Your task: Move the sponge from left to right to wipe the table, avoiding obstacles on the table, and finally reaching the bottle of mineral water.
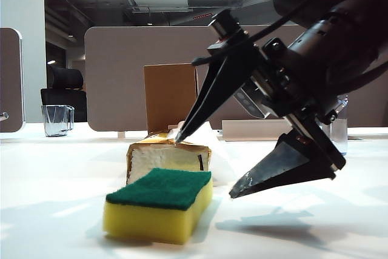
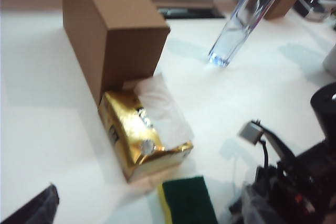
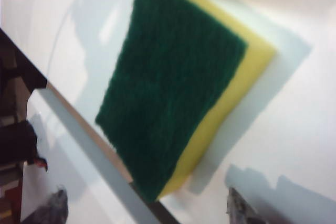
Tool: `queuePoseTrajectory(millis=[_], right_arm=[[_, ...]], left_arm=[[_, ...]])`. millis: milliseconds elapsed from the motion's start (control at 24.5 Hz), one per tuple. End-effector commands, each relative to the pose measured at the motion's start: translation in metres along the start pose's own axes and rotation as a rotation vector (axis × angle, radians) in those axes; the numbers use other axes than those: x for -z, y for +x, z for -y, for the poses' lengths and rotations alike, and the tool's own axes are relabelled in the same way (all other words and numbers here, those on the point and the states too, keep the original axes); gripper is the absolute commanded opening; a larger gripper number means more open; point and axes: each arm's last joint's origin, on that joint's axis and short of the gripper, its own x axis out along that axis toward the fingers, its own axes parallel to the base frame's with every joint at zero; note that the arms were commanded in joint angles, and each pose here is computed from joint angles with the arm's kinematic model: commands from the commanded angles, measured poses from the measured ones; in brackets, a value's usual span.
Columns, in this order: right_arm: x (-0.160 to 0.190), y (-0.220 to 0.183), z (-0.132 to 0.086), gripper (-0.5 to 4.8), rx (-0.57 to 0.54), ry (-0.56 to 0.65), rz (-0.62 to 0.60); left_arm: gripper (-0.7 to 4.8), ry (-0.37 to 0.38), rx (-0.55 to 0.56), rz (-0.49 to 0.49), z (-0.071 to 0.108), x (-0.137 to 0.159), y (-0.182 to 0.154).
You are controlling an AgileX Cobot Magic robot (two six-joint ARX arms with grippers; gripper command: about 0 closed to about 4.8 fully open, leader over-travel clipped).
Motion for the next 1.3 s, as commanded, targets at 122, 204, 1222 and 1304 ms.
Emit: queuePoseTrajectory(millis=[122,204,1222,1304], right_arm=[[-0.007,0.004,-0.002,3.91,-0.014,0.007,0.053],[-0.007,0.006,-0.001,3.91,0.001,0.010,0.061],[-0.008,0.044,0.009,3.31,0.130,0.053,0.044],[-0.004,0.047,0.011,3.01,0.184,0.062,0.034]], left_arm=[[4.79,0.019,-0.019,-0.076,0.000,0.004,-0.009],[4.79,0.018,-0.011,-0.079,0.001,0.004,-0.011],[4.79,0.006,0.030,-0.111,0.001,0.017,-0.035],[4.79,0.008,0.034,-0.099,0.002,0.018,-0.038]])
